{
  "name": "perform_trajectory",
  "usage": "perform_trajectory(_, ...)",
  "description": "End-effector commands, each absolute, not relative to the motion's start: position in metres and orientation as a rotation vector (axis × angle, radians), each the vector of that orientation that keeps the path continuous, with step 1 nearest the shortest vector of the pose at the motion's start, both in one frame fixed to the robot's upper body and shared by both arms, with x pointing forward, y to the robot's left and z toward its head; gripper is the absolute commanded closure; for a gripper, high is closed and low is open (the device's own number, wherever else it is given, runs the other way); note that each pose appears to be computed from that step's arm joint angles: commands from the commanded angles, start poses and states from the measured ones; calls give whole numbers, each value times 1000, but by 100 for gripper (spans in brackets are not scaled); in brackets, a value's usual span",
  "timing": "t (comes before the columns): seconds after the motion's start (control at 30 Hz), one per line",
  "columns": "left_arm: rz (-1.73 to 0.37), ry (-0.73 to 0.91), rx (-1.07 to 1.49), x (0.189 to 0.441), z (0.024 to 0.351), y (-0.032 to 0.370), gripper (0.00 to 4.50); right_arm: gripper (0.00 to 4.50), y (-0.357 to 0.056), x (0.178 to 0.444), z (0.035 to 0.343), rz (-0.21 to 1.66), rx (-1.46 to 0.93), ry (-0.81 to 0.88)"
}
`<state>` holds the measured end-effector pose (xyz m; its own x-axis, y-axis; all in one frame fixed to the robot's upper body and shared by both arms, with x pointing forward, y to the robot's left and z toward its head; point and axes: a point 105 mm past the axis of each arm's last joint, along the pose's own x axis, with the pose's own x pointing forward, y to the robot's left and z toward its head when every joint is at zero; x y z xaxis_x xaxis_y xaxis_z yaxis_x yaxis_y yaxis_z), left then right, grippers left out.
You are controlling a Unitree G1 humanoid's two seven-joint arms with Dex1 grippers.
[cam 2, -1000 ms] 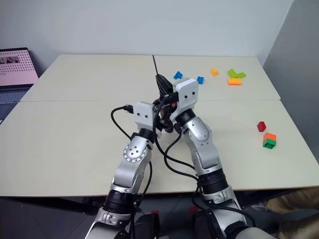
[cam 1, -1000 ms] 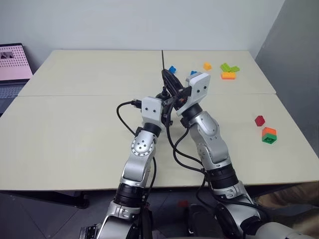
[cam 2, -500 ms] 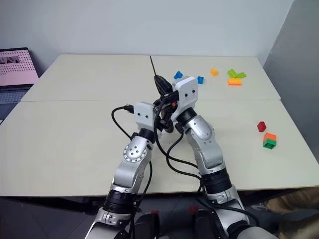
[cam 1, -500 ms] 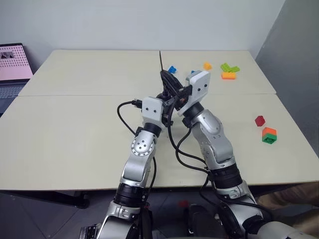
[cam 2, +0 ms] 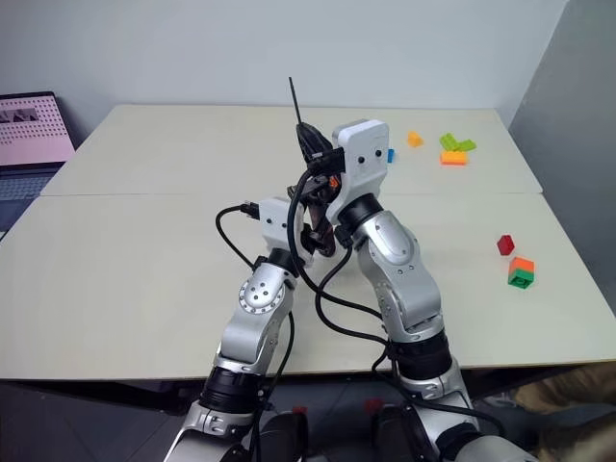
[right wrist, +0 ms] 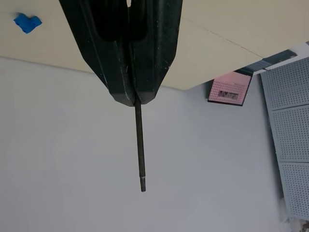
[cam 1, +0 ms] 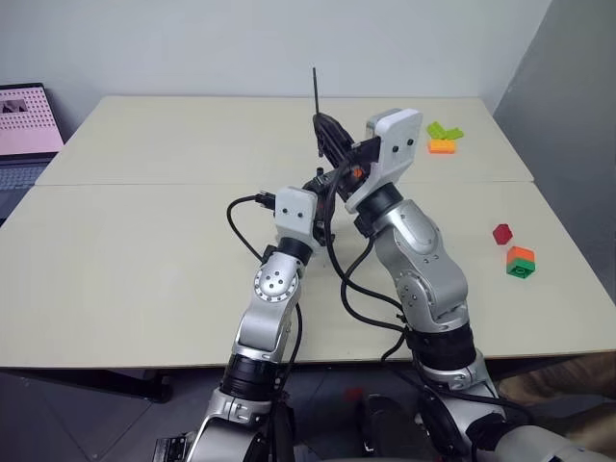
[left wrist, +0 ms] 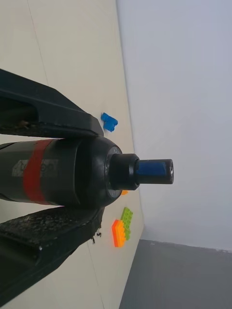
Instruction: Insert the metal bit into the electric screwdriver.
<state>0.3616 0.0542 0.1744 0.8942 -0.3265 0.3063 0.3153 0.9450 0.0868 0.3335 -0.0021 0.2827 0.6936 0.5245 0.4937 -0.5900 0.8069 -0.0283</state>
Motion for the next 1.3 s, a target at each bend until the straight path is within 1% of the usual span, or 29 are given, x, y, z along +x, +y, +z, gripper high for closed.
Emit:
perform_trajectory(0.03,-328,-316,47,362,173,55,287,450,-2,329,298,612,141,-572)
perform_trajectory(0.6,-332,-314,45,362,172,54,287,450,-8,336,296,590,151,-577)
perform_trajectory(0.97,-343,-318,53,363,174,60,287,450,-14,338,298,603,156,-584)
perform_trajectory(1.07,-351,-320,55,362,175,60,287,450,-14,337,299,634,177,-586)
perform_trajectory(1.2,-401,-328,50,359,178,57,287,450,-15,333,303,681,210,-596)
perform_trajectory(1.3,-525,-358,54,352,189,51,287,450,-24,329,315,735,249,-626)
